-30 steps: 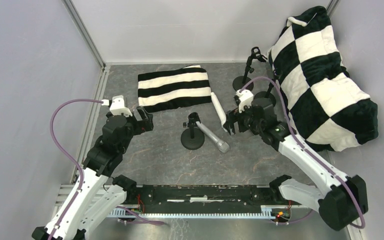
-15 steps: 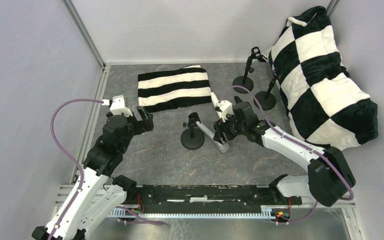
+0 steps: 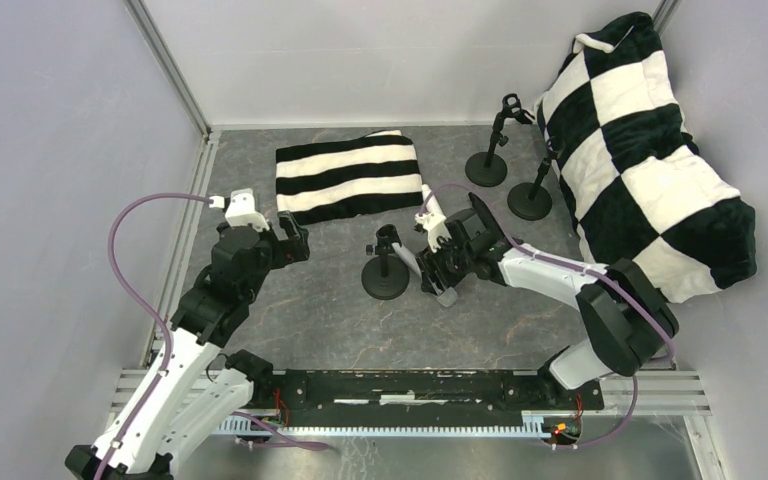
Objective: Attach the microphones to the stand
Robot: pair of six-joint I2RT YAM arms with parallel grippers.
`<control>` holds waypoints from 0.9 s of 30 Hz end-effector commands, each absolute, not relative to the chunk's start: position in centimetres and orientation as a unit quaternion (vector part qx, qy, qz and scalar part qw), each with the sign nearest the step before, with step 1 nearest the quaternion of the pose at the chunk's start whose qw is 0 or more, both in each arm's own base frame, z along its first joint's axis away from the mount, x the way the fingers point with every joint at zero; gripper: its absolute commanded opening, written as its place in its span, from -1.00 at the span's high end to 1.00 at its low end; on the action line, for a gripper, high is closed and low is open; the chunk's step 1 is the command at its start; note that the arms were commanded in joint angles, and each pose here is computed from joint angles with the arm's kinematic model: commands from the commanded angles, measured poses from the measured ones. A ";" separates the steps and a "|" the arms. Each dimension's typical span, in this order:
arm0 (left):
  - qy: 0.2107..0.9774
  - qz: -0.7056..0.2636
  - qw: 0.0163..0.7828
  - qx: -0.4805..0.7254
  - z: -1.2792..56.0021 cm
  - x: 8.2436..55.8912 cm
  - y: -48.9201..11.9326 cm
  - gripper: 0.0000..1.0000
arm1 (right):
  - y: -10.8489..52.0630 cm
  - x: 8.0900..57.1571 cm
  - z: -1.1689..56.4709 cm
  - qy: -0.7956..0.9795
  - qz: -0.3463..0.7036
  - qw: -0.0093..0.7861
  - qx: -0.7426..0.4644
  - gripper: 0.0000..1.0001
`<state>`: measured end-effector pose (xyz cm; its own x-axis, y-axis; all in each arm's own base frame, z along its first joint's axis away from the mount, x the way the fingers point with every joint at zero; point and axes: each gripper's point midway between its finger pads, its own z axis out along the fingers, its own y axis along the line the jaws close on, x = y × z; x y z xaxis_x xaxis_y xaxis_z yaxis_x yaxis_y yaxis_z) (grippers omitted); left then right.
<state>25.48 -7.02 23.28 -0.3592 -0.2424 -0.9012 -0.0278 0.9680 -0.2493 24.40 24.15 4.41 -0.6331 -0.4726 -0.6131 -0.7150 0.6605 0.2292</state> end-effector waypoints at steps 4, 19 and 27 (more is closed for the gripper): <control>0.812 -0.090 0.571 -0.080 23.9 26.0 -6.8 -1.00 | 25.9 26.7 4.9 0.862 0.224 0.285 -0.353 -0.28; 0.815 -0.087 0.567 -0.079 23.6 26.0 -6.9 -1.00 | 25.6 27.4 0.6 0.876 0.127 0.254 -0.389 -0.31; 0.815 -0.086 0.567 -0.081 23.7 26.0 -6.8 -1.00 | 23.2 26.5 -1.4 0.887 0.069 0.243 -0.387 -0.08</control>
<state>25.68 -7.11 22.80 -0.3752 -0.2350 -0.8967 -0.0326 0.9701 -0.2406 27.56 26.10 1.52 -0.5427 -0.6084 -0.5791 -0.7440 0.6681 -0.0046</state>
